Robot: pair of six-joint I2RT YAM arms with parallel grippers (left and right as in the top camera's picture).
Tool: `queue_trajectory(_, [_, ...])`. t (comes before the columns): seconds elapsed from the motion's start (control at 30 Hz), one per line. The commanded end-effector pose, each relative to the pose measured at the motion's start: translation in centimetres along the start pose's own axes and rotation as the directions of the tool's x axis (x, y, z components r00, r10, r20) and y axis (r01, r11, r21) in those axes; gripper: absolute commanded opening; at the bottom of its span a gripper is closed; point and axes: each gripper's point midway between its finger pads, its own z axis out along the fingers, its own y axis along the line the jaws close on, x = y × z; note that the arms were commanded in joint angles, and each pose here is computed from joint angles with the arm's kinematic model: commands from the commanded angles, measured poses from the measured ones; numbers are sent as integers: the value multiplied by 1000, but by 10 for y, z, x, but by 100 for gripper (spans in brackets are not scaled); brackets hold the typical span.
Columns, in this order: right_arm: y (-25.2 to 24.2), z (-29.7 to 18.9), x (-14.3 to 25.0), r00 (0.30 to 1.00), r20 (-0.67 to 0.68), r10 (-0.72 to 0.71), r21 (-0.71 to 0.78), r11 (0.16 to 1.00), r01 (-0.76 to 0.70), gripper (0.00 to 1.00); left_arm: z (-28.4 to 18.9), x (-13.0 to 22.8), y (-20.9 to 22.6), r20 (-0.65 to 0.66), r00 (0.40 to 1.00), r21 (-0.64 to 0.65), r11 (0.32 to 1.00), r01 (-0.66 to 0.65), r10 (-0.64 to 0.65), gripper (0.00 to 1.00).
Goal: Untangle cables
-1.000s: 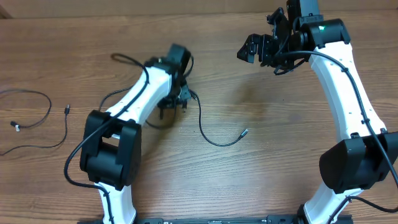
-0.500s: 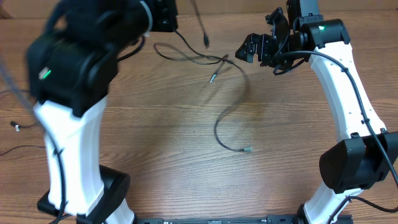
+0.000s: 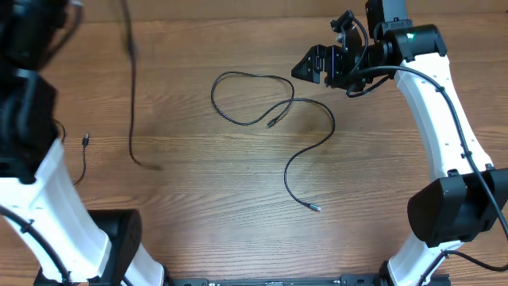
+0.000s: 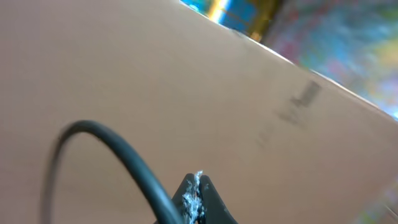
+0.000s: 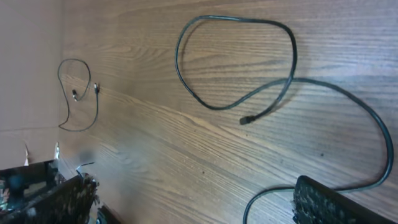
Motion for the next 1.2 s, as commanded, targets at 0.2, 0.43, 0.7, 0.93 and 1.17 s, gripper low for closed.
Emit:
queue_trajectory(0.2, [-3, -12, 3, 1000, 10, -11, 58, 998, 11, 100, -37, -29, 215, 146, 989, -689, 718, 99, 4, 4])
queue_trajectory(0.43, [-17, -14, 14, 999, -26, 24, 138, 990, -20, 100, -34, 50, 359, -10, 993, -923, 383, 37, -120, 4])
queue_trajectory(0.7, [-30, -16, 19, 999, -37, 40, 215, 976, -31, 100, -32, 147, 444, -152, 918, -960, 276, -48, -367, 100])
queue_trajectory(0.93, [-43, -25, 11, 998, -1, 60, 223, 973, -58, 100, 34, 200, 356, -429, 778, -740, 672, -12, -459, 100])
queue_trajectory(1.17, [-62, -38, 10, 994, 20, 112, 239, 964, -113, 100, 40, 318, 258, -708, 483, -638, 760, -124, -515, 94])
